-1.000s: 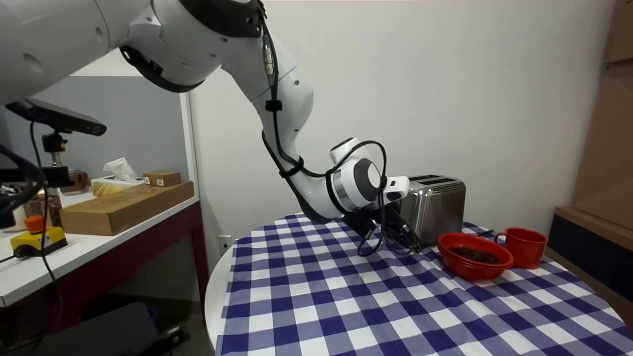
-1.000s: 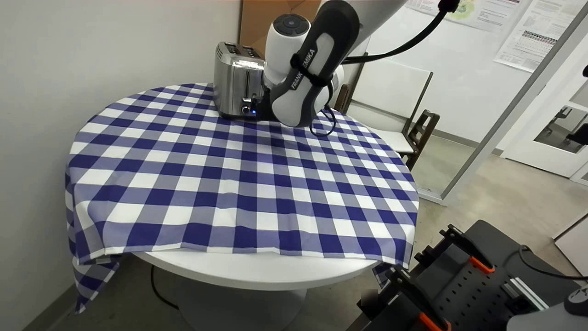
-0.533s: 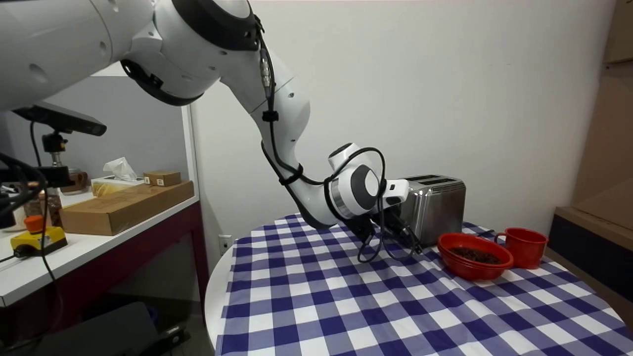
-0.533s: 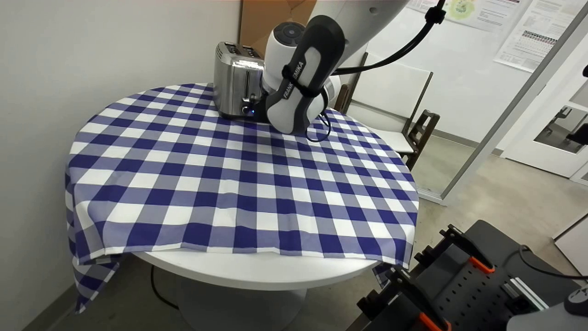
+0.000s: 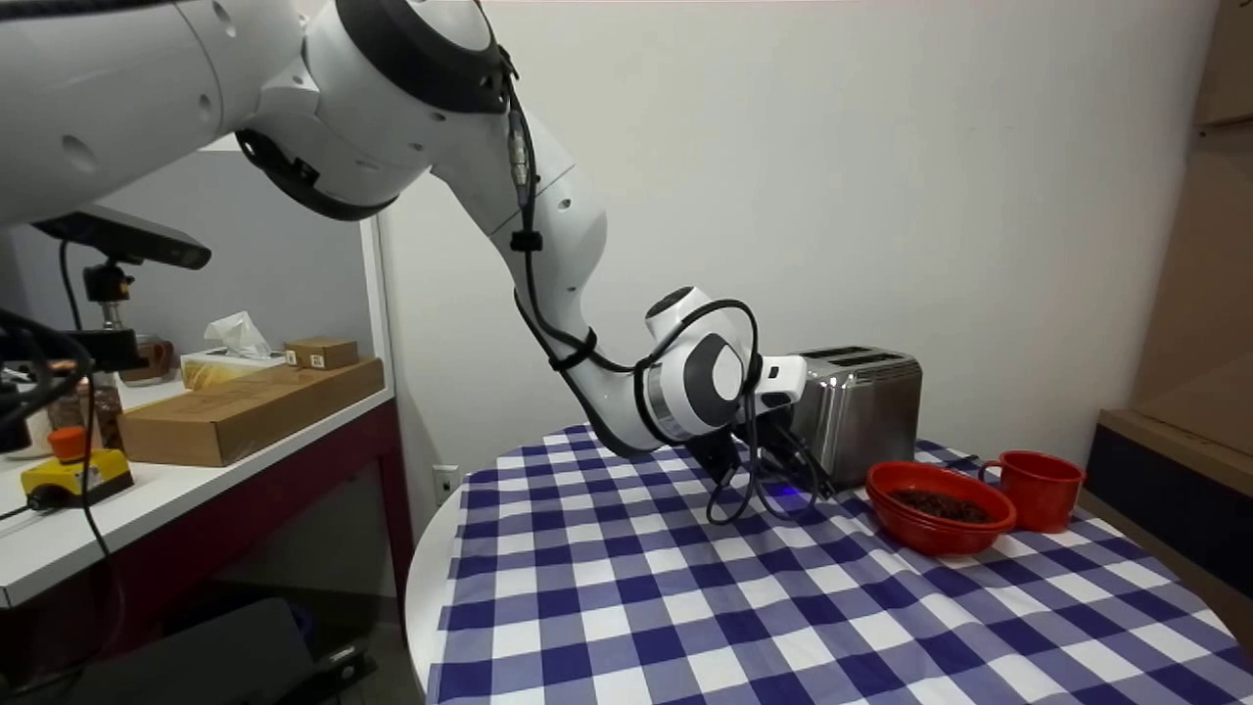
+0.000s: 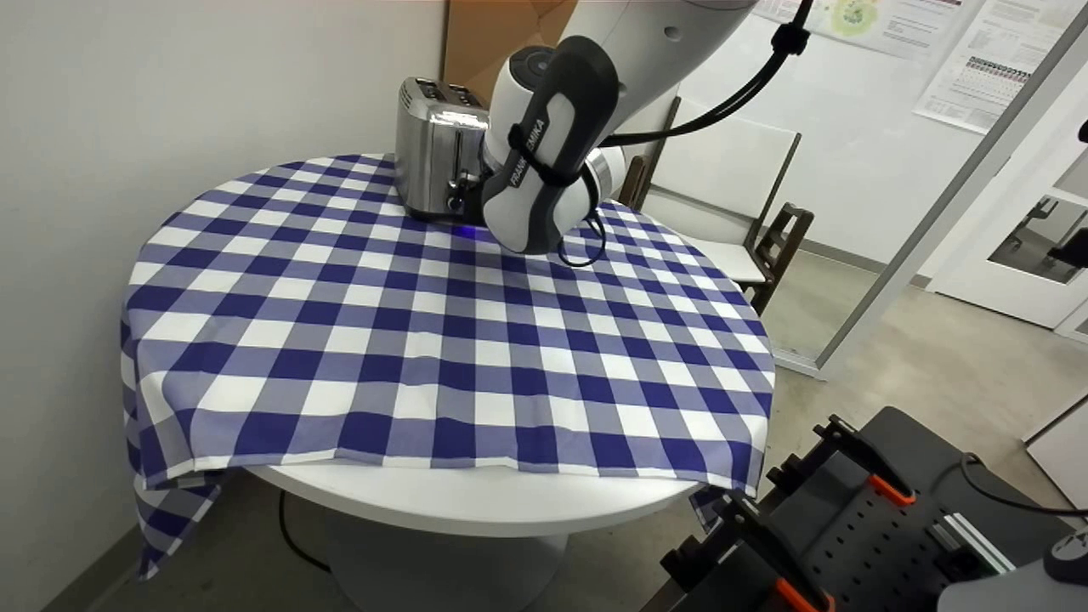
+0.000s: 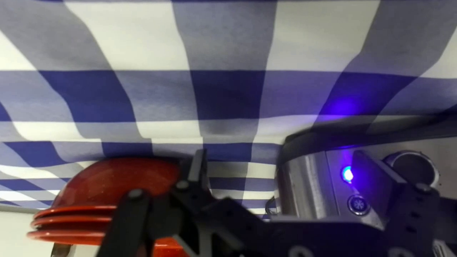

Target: Release the lever on the toaster upwards

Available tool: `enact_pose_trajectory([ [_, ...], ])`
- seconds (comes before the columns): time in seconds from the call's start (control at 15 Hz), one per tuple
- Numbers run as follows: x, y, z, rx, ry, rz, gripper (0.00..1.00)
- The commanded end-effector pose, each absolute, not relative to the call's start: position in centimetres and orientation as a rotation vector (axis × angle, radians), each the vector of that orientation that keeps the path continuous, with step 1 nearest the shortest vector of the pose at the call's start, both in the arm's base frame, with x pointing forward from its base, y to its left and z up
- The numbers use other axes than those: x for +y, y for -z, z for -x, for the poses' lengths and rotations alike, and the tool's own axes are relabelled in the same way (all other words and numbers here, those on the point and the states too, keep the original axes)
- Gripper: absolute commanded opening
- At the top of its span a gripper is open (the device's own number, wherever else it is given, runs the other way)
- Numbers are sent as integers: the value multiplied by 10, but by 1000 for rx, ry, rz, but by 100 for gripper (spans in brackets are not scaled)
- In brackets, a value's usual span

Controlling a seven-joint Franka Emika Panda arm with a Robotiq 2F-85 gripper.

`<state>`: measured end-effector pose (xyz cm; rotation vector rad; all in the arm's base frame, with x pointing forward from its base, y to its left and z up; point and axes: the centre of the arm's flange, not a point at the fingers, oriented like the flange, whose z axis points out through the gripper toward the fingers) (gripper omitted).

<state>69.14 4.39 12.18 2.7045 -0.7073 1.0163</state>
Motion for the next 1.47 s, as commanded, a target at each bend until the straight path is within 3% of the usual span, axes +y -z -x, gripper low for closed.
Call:
enact_pose_trajectory([
  [0.0, 44, -126, -694, -680, -1081, -2690, 100],
  [1.2, 44, -116, -700, -723, -1095, -2680, 100],
  [1.4, 47, -116, -696, -685, -958, -2740, 100],
])
